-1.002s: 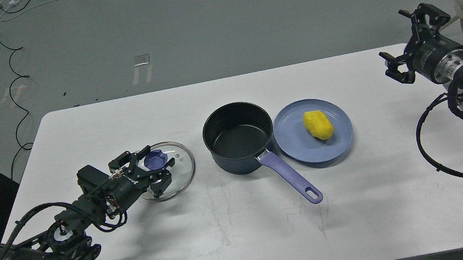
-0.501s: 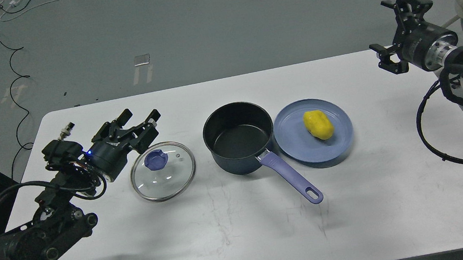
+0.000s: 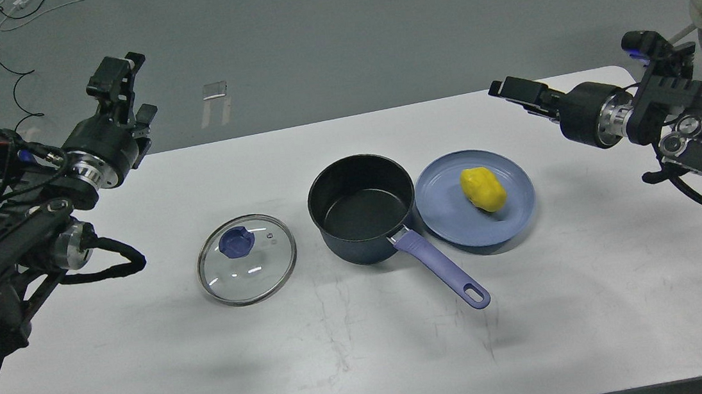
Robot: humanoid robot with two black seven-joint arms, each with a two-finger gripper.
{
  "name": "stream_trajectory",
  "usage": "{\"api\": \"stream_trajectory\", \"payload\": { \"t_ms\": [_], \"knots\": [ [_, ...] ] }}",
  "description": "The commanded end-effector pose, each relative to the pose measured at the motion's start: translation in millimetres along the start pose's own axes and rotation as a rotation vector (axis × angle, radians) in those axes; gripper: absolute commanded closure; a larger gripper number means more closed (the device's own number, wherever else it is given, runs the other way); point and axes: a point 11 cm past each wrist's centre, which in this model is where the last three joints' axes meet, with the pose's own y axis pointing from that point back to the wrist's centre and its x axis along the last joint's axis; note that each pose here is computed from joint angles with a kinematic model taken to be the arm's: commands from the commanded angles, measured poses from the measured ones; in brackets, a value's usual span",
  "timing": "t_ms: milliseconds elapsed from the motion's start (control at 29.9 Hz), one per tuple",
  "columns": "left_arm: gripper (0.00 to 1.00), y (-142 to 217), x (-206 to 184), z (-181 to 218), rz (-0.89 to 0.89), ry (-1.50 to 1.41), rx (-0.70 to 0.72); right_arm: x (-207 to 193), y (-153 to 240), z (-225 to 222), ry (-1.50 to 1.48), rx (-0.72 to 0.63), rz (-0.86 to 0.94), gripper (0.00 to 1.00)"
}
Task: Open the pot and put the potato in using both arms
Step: 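Raise the left gripper away and reach the right gripper toward the potato, then grasp the yellow potato on the blue plate with the right gripper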
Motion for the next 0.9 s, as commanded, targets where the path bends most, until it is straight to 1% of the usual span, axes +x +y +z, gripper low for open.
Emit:
{"api": "stream_trajectory", "payload": {
  "t_ms": [0,67,100,234,434,501,568,868],
  "knots": [
    [0.02,-0.3,3.4,1.8,0.004,0.031,0.004,-18.6,-5.5,6.3,0.182,-0.03,-0.045,0.0],
    [0.02,0.9,5.3,0.2,0.008,0.026,0.007,-29.9,-9.4,5.0,0.237,-0.016,-0.066,0.0],
    [0.02,1.6,6.0,-0.7,0.01,0.026,0.006,-37.3,-11.4,4.1,0.256,-0.001,-0.082,0.02],
    [0.02,3.6,7.1,-4.4,0.02,0.025,0.006,-53.8,-19.1,-2.0,0.269,0.02,-0.111,0.02],
    [0.02,4.5,7.6,-7.0,0.03,0.024,0.007,-62.0,-28.0,1.8,0.279,0.001,-0.123,0.04],
    [0.02,4.5,7.1,-6.8,0.028,0.024,0.007,-67.0,-28.3,2.6,0.295,0.001,-0.138,0.07],
    [0.02,4.2,5.6,-7.4,0.026,0.024,0.008,-67.7,-31.3,-3.5,0.302,0.018,-0.137,0.16],
    [0.02,3.7,2.3,-6.8,0.019,0.026,0.004,-74.1,-41.6,-13.5,0.305,0.035,-0.129,0.17]
  ]
}}
